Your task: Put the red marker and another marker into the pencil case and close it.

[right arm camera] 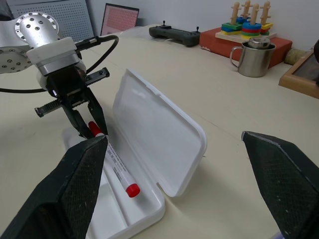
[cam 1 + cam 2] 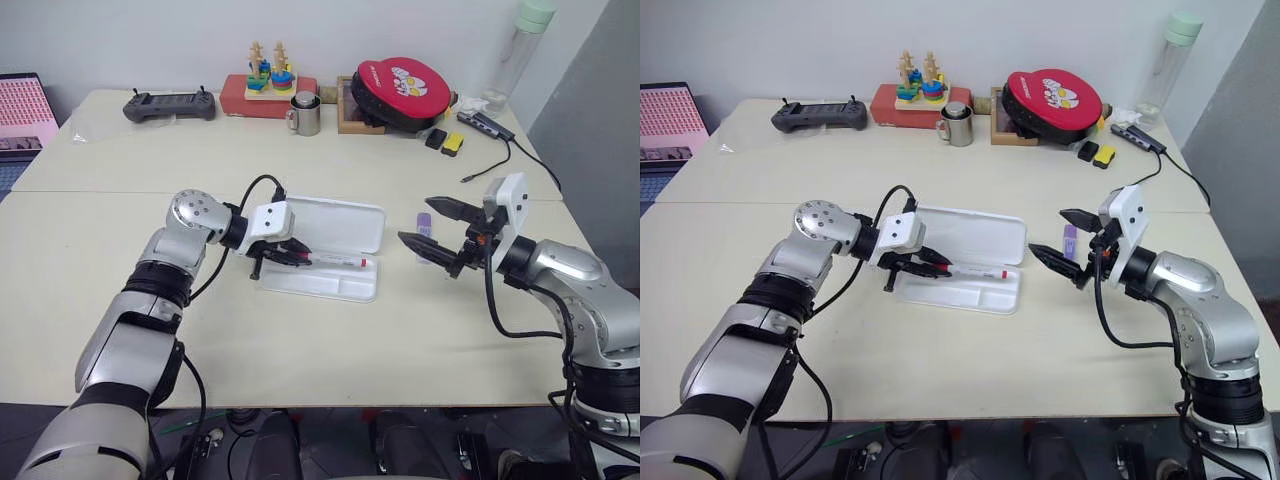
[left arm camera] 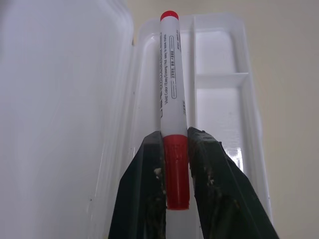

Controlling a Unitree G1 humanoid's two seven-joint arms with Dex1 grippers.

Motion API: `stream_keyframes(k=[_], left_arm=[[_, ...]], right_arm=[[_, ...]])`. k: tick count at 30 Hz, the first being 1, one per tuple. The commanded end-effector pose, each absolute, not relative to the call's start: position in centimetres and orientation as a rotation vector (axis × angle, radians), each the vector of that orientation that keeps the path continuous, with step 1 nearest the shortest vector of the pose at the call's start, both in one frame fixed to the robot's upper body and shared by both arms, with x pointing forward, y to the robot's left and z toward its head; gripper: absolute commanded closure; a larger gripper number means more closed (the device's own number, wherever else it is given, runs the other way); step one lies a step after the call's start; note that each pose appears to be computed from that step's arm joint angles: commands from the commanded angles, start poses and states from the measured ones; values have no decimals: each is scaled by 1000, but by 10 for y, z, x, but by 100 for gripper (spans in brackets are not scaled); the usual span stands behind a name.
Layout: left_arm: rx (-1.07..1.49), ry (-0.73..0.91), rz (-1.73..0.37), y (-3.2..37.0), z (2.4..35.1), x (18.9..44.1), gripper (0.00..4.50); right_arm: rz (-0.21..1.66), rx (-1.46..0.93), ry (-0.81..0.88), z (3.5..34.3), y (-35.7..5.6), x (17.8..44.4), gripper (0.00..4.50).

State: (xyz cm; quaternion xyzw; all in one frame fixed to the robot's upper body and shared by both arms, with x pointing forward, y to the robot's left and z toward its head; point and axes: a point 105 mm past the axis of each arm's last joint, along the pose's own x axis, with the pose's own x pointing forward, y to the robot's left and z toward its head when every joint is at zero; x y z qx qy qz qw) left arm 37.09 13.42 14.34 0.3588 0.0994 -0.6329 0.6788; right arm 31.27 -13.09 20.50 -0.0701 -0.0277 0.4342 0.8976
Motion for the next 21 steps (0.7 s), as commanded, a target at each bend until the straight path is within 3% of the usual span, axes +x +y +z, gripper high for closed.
stream_keyframes(k=[1, 6, 11, 15, 21], left_arm=[[803, 170, -1412, 131, 158, 374, 285], [772, 117, -1393, 128, 166, 374, 194], [465, -94, -1430, 96, 207, 362, 97], [330, -139, -1366, 77, 214, 355, 15], [273, -152, -1335, 63, 211, 345, 6]], right_arm=[[905, -156, -80, 210, -129, 309, 0], [813, -119, -52, 205, -134, 322, 0], [541, -104, 83, 174, -148, 354, 0], [314, -41, 206, 143, -147, 372, 0], [142, -111, 303, 114, -154, 379, 0]])
